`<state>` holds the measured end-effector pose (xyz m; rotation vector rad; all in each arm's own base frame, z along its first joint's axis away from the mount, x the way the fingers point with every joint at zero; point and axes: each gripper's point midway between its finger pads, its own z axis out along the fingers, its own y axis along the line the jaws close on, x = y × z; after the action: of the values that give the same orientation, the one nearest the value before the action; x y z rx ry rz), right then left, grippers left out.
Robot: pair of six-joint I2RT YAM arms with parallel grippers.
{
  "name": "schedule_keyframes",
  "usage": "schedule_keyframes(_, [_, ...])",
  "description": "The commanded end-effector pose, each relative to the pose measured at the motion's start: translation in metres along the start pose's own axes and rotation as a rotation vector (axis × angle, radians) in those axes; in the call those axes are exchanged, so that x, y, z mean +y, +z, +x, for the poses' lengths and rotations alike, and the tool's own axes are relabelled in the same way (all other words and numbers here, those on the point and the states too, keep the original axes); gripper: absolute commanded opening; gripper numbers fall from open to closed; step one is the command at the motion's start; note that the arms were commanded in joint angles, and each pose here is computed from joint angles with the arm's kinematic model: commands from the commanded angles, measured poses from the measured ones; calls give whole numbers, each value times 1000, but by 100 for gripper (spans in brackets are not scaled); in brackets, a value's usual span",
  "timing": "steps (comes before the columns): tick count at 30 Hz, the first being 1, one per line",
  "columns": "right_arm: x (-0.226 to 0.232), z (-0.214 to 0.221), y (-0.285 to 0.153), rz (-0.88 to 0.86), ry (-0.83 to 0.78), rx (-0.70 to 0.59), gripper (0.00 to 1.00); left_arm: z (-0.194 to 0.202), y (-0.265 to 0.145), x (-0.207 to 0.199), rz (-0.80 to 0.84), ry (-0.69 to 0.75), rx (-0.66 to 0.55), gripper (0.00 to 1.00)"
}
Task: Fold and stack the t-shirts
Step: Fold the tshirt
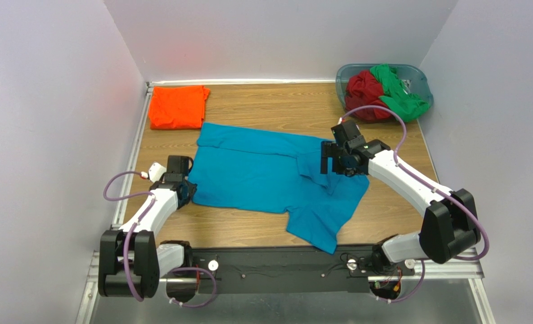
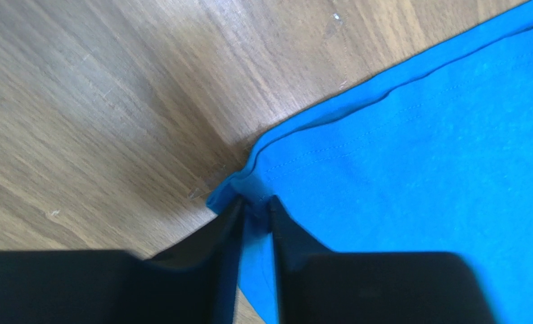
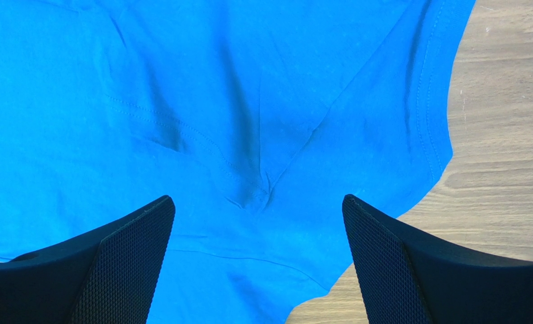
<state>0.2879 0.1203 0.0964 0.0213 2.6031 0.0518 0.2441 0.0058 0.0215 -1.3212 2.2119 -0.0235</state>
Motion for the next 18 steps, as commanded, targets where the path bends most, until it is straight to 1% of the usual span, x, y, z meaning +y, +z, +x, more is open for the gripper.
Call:
schedule_keyframes(1, [6,-10,-7,-24,-8,-26,100,2,0,11,-45,11,2,13])
schedule_keyframes(3, [5,-9,-7,-22,-10,-26,100,2,1,11,-45,12,2,3])
schedule_keyframes(4, [4,-8,-7,-21,-11,-26,100,2,1,11,-44,13,1,0])
schedule_keyframes(7, [5,-7,-8,-34,-38,-26,100,-2,0,10,-46,24,-10,0])
schedule_keyframes(12, [33,-3,-22,-228,-118,-37,100,-12,-8,4,-20,37,-45,0])
schedule_keyframes(13, [43,4,-24,-274,-159,-21,100,-15,-11,2,-5,44,-56,0])
schedule_keyframes(15, [55,14,-27,-289,-227,-16,100,-18,-15,1,9,48,-70,0])
schedule_keyframes(16, [74,30,-33,-325,-300,-5,100,-19,-16,0,17,45,-74,0])
schedule_keyframes(18, [91,49,-37,-374,-341,33,100,-18,-20,-3,48,36,-74,0])
